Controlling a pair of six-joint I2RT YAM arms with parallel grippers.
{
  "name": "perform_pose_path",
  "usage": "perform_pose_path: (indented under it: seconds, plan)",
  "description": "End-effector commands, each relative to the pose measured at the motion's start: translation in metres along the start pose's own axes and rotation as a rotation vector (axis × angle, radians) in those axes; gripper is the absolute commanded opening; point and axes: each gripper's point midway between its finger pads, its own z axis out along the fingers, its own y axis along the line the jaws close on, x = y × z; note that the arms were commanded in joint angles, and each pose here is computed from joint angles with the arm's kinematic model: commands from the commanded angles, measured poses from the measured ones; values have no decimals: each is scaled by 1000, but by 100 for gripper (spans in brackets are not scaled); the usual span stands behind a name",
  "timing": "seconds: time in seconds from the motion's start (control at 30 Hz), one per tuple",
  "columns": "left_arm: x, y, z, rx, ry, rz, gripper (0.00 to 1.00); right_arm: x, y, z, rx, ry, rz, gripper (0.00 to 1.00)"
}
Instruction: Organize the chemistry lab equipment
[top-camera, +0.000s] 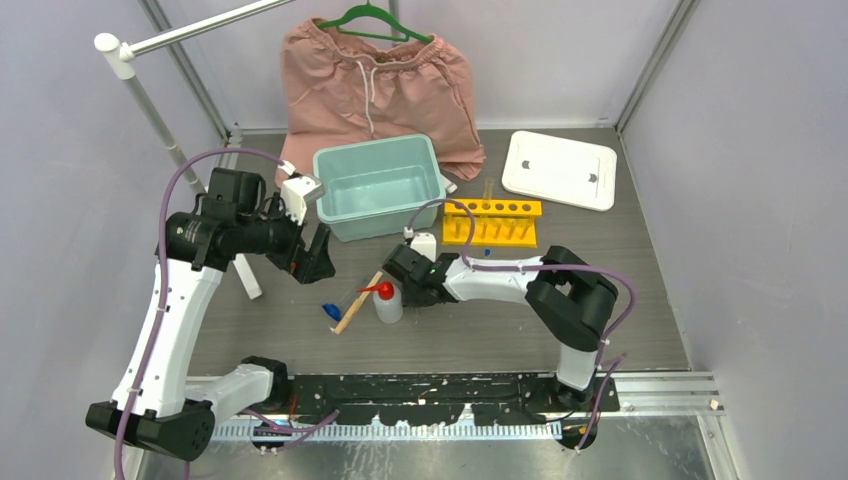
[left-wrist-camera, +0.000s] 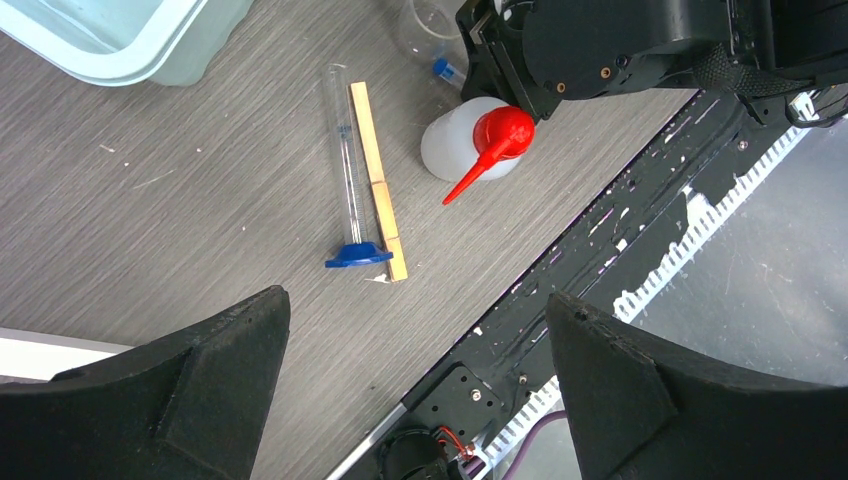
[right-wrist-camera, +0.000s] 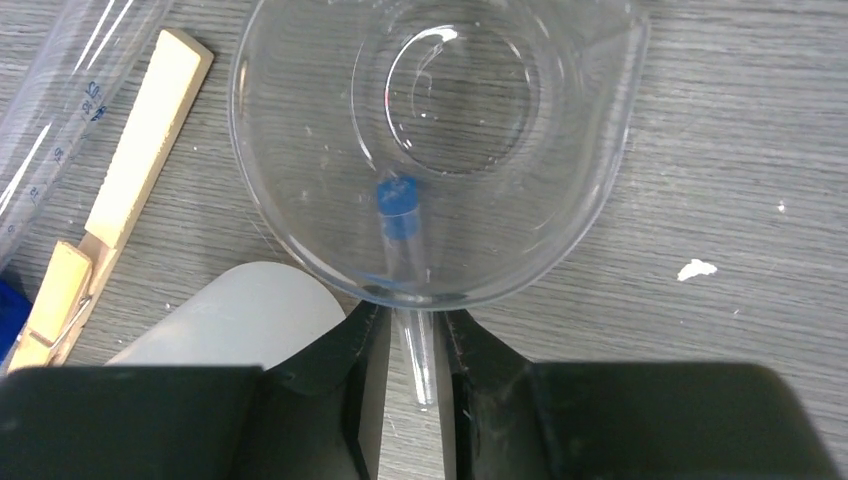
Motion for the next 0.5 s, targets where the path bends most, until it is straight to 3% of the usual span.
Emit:
perform_pose_path:
  seconds: [0.0, 0.23, 0.47]
  plan:
    - [-12, -5, -9, 4, -54, 36, 100, -7, -7, -10, 16, -46, 15, 24]
    - [-18, -8, -9, 25, -65, 30, 100, -5, -30, -46, 1, -82, 52, 2]
    - [-18, -13, -10, 45, -75, 29, 100, -6, -37, -80, -59, -94, 84, 1]
